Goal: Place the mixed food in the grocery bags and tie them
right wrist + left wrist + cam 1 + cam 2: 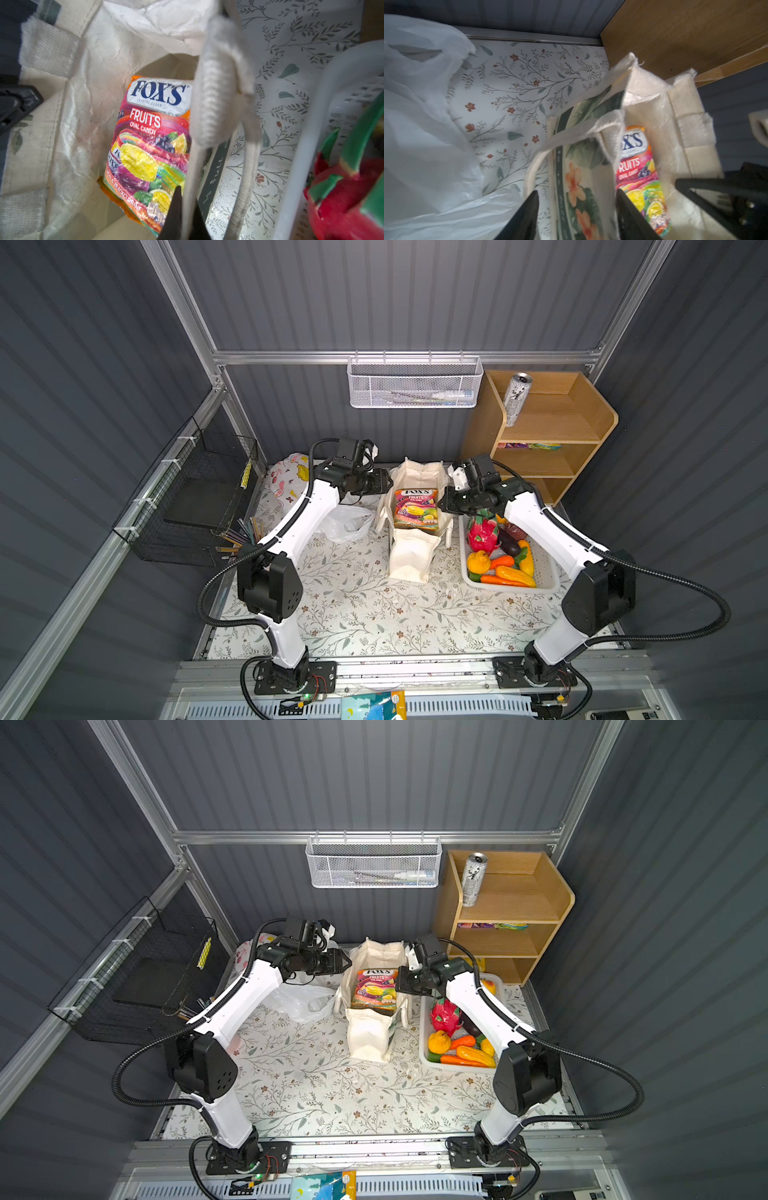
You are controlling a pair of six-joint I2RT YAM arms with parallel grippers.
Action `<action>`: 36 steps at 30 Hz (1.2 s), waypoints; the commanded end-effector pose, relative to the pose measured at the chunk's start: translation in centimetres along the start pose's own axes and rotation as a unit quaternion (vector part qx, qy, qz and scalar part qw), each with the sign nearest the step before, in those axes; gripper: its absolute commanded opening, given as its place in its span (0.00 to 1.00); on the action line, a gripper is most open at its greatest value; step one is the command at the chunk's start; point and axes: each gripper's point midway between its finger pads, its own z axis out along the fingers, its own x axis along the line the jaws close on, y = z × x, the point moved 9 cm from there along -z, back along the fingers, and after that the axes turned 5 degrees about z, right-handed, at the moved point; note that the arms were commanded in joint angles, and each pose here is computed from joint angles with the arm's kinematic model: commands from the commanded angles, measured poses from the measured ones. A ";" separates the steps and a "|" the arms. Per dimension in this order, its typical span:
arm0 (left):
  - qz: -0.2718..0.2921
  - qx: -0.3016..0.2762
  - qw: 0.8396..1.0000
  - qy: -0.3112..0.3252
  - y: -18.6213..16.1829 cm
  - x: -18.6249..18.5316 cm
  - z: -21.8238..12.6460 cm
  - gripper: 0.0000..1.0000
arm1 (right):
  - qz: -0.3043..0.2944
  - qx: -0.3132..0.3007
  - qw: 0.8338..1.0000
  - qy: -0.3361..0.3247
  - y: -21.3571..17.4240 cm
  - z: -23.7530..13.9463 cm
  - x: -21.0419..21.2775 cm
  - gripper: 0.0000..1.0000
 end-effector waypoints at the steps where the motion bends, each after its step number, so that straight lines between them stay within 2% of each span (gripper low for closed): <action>1: 0.019 -0.027 0.998 0.047 -0.6 1.0 -4.2 0.74 | -0.008 -0.005 1.000 0.020 0.4 -0.4 0.4 0.00; 4: 0.062 -0.003 0.993 0.104 -2.3 2.1 -5.5 0.79 | -0.006 -0.011 1.000 0.019 0.2 -0.8 0.1 0.00; 9: 0.115 0.077 0.974 0.181 -5.3 4.1 -5.0 0.83 | 0.002 -0.019 1.000 0.015 0.3 -1.1 -0.5 0.00; 16: 0.100 0.099 0.973 0.185 -7.6 3.5 -2.9 0.84 | 0.006 -0.018 1.000 0.015 0.5 -0.9 -0.6 0.00; 20: 0.141 0.107 0.963 0.202 -8.2 3.3 -1.7 0.86 | 0.003 -0.018 1.000 0.011 0.4 -1.0 -0.7 0.00; 22: 0.167 0.120 0.957 0.204 -9.1 3.6 -1.1 0.90 | 0.003 -0.017 1.000 0.011 0.4 -1.0 -0.7 0.00; 25: 0.207 0.103 0.954 0.191 -9.4 3.2 -0.8 1.00 | 0.003 -0.015 1.000 0.010 0.3 -0.9 -0.8 0.00; 30: 0.264 0.083 0.944 0.177 -9.7 3.0 -0.4 1.00 | 0.007 -0.012 1.000 0.015 0.4 -0.6 -0.7 0.00; 36: 0.320 0.033 0.933 0.160 -9.8 2.9 0.0 1.00 | 0.010 -0.008 1.000 0.016 0.3 -0.3 -0.8 0.00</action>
